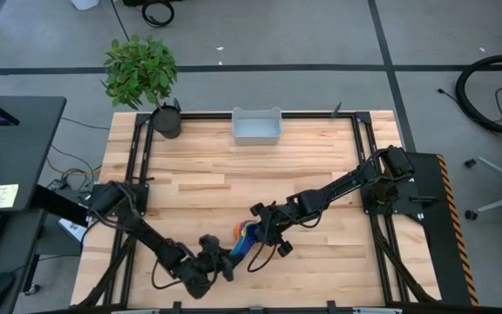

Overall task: Nest measuring cups in basket
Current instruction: Put the stacked measuring cups into the gray bin

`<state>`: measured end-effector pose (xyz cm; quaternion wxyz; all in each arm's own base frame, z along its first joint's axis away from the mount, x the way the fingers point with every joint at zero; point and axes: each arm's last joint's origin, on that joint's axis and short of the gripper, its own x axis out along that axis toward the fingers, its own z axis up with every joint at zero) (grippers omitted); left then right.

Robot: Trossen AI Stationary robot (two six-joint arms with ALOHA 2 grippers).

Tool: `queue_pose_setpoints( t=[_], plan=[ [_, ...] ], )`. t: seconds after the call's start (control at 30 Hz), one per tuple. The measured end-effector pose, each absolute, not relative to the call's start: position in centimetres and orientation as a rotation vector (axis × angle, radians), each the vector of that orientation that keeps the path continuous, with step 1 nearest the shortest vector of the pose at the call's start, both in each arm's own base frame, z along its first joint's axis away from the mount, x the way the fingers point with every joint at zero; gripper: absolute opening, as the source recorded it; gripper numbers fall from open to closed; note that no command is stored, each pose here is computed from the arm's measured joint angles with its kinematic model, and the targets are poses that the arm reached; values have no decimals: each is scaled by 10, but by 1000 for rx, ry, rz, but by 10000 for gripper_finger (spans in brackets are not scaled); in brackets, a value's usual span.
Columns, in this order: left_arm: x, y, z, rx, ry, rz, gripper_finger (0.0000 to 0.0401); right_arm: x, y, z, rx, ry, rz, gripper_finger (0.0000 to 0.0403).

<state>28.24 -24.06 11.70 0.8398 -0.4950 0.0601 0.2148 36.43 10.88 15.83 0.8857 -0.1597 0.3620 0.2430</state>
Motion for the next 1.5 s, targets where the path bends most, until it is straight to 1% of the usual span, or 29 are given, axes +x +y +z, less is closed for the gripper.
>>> queue_pose_setpoints(
  t=[0.2, 0.3, 0.4, 0.57, 1.1, 1.2, 1.4, 1.5],
  plan=[
    [289, -235, 117, -1073, 168, 438, 167, 364, 109, 158, -332, 753, 506, 55],
    [292, -233, 117, -1077, 170, 441, 159, 364, 109, 158, -332, 753, 505, 55],
    [293, -231, 117, -1078, 168, 445, 135, 364, 109, 158, -333, 754, 502, 55],
    [294, -230, 117, -1081, 164, 446, 73, 364, 108, 158, -335, 754, 500, 55],
    [295, -231, 120, -1040, 157, 420, 72, 365, 109, 159, -393, 731, 530, 55],
    [295, -231, 120, -1038, 152, 423, 72, 365, 109, 159, -407, 728, 508, 55],
    [295, -231, 120, -1040, 150, 423, 72, 365, 109, 159, -403, 725, 505, 55],
    [295, -231, 120, -1041, 149, 422, 72, 366, 109, 159, -364, 733, 490, 58]
  ],
)
